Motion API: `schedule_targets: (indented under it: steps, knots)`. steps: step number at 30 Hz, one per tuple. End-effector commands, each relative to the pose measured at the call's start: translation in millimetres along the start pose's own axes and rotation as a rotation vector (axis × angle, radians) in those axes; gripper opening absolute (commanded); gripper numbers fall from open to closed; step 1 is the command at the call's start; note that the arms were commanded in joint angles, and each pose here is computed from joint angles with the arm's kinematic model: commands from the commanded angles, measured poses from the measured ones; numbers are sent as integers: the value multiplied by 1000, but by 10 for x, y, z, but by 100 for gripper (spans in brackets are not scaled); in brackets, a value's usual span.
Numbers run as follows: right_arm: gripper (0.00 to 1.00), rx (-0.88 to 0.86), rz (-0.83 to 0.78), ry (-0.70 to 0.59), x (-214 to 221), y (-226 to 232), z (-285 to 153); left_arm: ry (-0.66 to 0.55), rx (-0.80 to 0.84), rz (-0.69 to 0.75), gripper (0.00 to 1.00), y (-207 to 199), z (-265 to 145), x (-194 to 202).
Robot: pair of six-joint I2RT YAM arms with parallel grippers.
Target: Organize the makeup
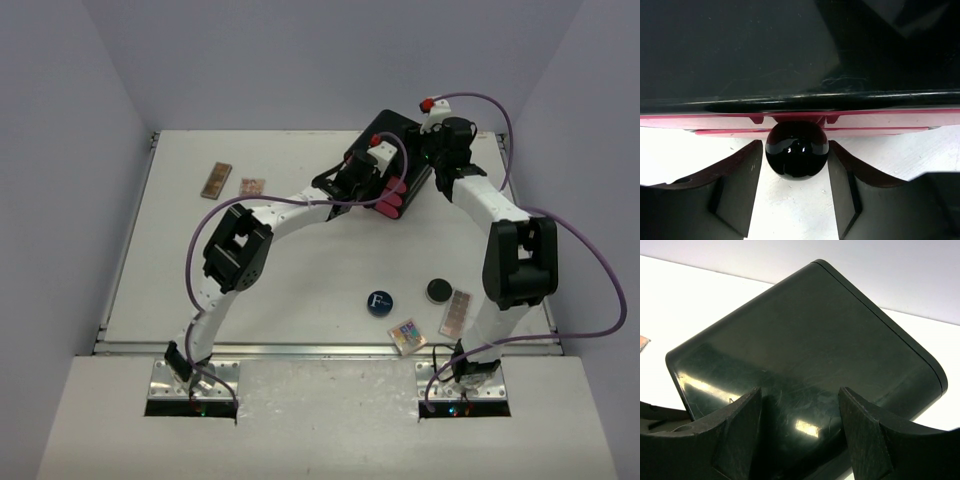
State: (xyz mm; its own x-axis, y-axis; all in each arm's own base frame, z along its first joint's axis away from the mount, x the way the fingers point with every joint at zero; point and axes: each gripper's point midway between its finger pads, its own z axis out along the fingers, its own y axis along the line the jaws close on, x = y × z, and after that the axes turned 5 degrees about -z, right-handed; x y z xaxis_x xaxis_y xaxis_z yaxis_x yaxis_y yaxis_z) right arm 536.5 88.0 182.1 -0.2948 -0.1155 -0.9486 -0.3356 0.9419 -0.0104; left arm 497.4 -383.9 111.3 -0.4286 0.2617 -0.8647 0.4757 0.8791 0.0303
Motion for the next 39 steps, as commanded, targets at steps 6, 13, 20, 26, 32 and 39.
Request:
schedule_targets:
  steps: [6, 13, 20, 26, 32, 39]
  knots:
    - [64, -6, 54, 147, 458, 46, -92, -29, 11, -22, 49, -56, 121, -63]
    - [64, 0, 43, 159, 515, 40, -116, -47, -1, -32, 29, -41, 116, -138]
    - [64, -2, 47, 160, 528, 47, -118, -51, -12, -28, 11, -9, 105, -155]
    - [64, 4, 45, 158, 519, 34, -124, -31, -27, -19, 0, 41, 7, -90]
    - [64, 20, 40, 165, 525, -7, -123, 6, -32, -3, 0, 130, -326, 73]
    - [64, 14, 51, 174, 533, 7, -127, 67, -20, 11, 0, 216, -757, 399]
